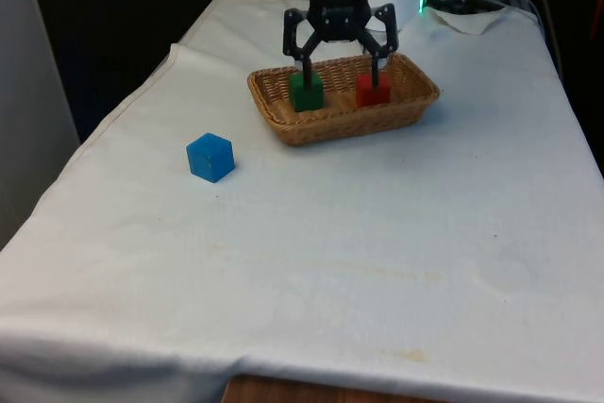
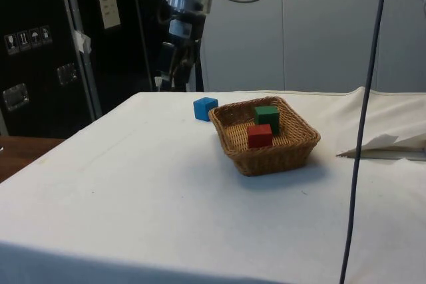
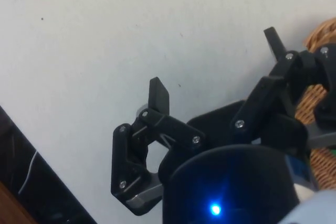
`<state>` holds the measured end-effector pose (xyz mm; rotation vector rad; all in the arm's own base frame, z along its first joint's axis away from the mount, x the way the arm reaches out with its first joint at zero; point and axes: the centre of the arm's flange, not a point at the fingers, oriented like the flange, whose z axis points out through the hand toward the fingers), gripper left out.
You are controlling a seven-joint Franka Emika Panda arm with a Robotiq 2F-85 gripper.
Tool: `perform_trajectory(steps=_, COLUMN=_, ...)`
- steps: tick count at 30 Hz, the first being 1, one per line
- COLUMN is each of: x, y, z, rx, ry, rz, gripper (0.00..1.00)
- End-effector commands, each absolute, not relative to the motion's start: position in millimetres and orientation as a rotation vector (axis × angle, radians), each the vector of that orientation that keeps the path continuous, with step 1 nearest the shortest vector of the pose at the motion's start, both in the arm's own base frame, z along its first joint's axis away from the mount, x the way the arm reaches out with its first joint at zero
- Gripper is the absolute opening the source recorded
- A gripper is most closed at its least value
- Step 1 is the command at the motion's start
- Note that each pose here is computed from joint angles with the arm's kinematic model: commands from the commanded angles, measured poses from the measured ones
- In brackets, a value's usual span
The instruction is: Pick up exactly two blocks and place them into the basket.
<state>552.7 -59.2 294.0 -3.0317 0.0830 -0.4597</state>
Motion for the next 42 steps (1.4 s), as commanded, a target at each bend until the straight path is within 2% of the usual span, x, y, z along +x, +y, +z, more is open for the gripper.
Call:
perform_trajectory(steps=1, x=553, y=-59, z=294, rx=-3.032, ry=0.083, rz=-0.460, gripper=1.00)
perform_trajectory(steps=36, x=611, y=-66, z=288, rx=-3.197, ry=0.139, rz=-0.567, gripper=1.00)
perform_trajectory(steps=42, x=610, y=-65, z=284, rx=-3.206, ry=0.151, rz=-0.568, gripper=1.00)
